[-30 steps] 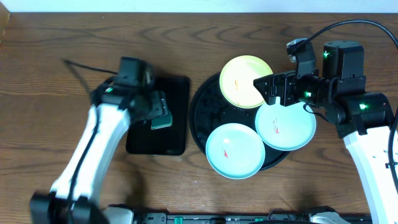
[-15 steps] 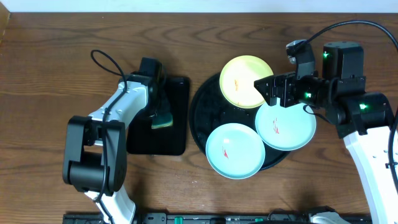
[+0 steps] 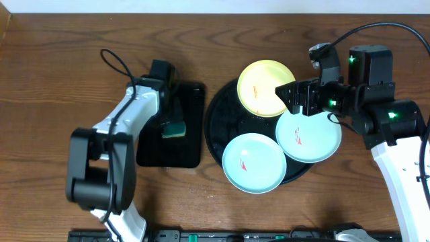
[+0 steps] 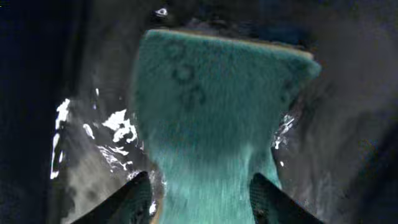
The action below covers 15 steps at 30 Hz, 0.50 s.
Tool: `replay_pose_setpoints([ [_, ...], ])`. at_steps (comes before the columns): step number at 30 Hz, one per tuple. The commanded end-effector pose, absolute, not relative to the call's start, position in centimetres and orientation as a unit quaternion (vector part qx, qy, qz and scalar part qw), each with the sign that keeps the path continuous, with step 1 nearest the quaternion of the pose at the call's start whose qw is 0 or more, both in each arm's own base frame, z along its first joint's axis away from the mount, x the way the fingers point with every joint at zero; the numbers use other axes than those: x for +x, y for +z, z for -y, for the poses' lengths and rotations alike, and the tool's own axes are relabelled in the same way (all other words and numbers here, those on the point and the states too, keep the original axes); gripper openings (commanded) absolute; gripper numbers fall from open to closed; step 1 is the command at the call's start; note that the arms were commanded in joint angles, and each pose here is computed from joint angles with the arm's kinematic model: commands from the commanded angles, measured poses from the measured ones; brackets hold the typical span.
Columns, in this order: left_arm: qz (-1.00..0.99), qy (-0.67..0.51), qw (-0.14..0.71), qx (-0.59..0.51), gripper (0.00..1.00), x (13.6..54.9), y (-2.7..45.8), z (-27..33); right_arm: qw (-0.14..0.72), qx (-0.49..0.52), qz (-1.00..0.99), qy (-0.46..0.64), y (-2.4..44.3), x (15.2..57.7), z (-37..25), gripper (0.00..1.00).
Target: Clean dirty plates on tray and stack at the side
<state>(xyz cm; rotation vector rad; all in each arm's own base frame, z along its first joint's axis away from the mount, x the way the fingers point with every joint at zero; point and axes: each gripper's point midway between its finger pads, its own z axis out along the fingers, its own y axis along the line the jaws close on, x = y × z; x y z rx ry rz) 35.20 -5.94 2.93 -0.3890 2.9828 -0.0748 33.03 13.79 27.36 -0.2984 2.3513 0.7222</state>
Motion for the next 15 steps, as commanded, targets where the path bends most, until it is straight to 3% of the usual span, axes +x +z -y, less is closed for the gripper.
replay_pose_setpoints([
  [1,-0.988,-0.022,0.094,-0.122,0.55,35.5,5.6,5.7,0.334,-0.119,-0.892,0.282,28.3,33.0,-14.2,0.77],
  [11,-0.995,-0.021,0.016,-0.097,0.51,31.2,0.3,7.3,0.336,-0.113,-0.896,0.268,28.1,33.2,-13.7,0.78],
  [12,-0.995,-0.020,0.016,-0.097,0.45,31.1,-0.3,7.2,0.336,-0.113,-0.896,0.268,28.1,33.3,-13.7,0.78],
  [15,-0.995,-0.009,0.019,-0.098,0.12,31.2,-1.4,6.8,0.335,-0.113,-0.896,0.268,28.0,33.3,-13.7,0.78],
])
